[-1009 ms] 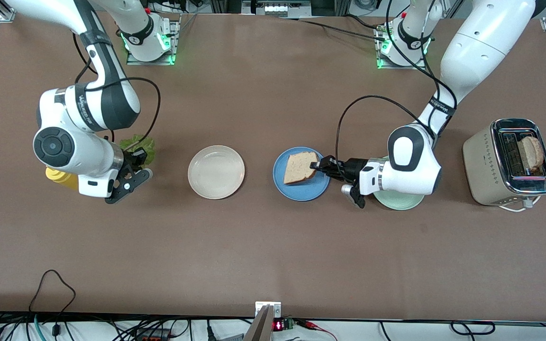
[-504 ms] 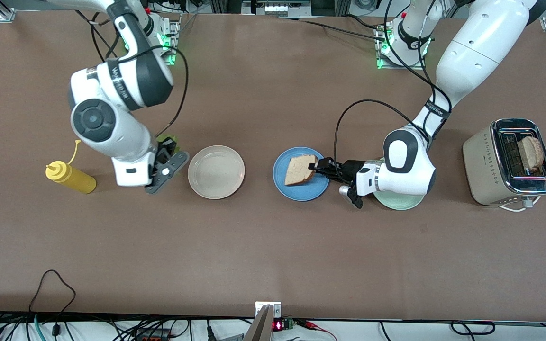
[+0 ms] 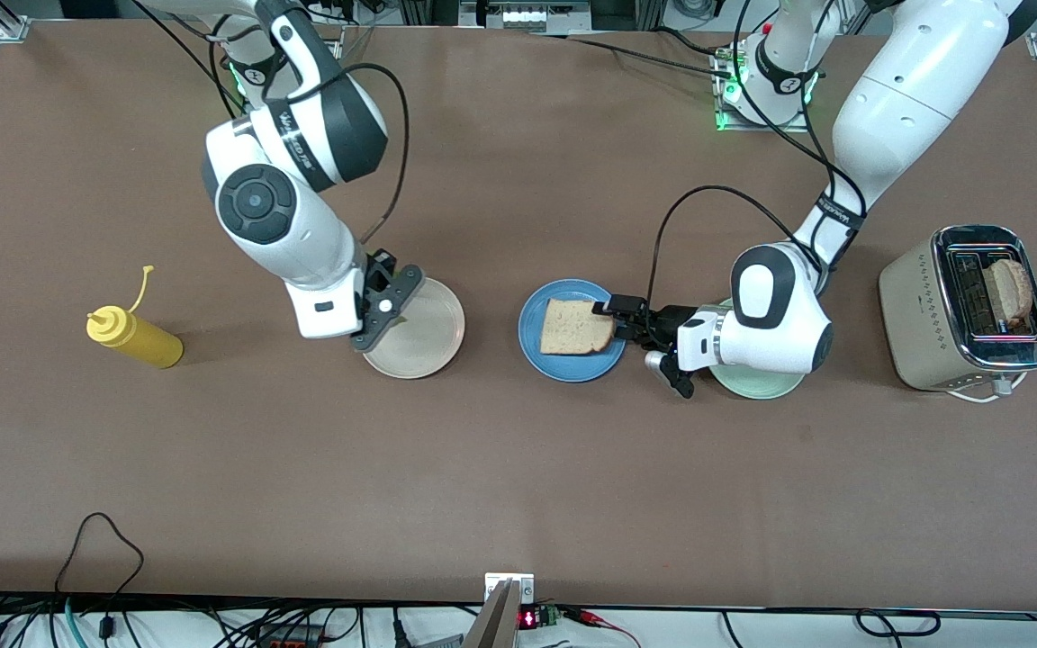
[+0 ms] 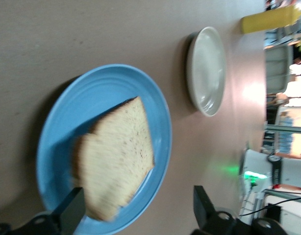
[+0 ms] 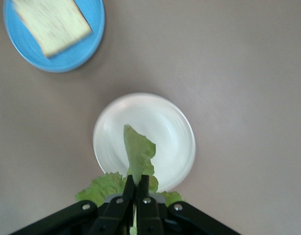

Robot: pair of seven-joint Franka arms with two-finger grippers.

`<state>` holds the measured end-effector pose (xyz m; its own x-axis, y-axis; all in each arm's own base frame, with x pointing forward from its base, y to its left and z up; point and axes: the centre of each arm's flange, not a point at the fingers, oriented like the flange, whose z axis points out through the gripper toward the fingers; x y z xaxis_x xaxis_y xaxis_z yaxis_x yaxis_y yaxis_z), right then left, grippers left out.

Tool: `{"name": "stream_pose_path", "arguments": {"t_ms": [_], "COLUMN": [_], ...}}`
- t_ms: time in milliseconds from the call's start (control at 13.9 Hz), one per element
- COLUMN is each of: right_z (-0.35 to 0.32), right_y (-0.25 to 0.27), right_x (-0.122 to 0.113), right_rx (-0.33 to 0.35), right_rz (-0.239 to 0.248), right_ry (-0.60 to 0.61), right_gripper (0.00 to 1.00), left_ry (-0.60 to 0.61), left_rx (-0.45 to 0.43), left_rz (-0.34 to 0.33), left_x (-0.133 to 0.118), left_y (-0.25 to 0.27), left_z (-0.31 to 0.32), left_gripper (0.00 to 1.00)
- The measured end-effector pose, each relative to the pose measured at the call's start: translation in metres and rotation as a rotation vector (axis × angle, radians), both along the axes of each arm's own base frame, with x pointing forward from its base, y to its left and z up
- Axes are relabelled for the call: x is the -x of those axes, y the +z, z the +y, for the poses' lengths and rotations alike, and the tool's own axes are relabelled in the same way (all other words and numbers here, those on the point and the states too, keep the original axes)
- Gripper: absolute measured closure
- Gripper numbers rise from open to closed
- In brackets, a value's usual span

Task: Make sandwich in blue plate with both arms
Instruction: 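Carry the lettuce with the right gripper and lay it on the bread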

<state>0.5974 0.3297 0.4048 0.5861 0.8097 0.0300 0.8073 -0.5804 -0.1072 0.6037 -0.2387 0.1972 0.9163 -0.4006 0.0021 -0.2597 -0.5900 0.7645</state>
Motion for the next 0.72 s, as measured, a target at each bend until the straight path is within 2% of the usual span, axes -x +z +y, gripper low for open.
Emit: {"name": "stream_pose_path", "arguments": {"t_ms": [144,360,576,721], "right_z": [0.018,0.051,0.100,0.132], "right_y": [-0.008,-0.019,-0.025,-0.030], "right_x": [0.001,0.002,0.013,0.020], "right_rx": [-0.049,-0.109,-0.170,-0.216], "right_rz": [-0.020,-0.078,-0.081,-0.111], "right_ry": [0.000,0.017,0.051,0.052], "right_gripper": [0.96,0.96,0.96,0.96], "left_ry": [-0.020,-0.043,-0.064,-0.096], "left_rx": [-0.105,-0.222,-0.368,-0.490], "left_rz": [-0.011,-0.001,-0.024,-0.045], "left_x": [-0.004,-0.003,-0.003,-0.006], "left_y": [0.018,0.057,0.098,0.124], "left_z": [0.003,0.004,0.011,0.021], "left_gripper": [0.00,0.00,0.00,0.00]}}
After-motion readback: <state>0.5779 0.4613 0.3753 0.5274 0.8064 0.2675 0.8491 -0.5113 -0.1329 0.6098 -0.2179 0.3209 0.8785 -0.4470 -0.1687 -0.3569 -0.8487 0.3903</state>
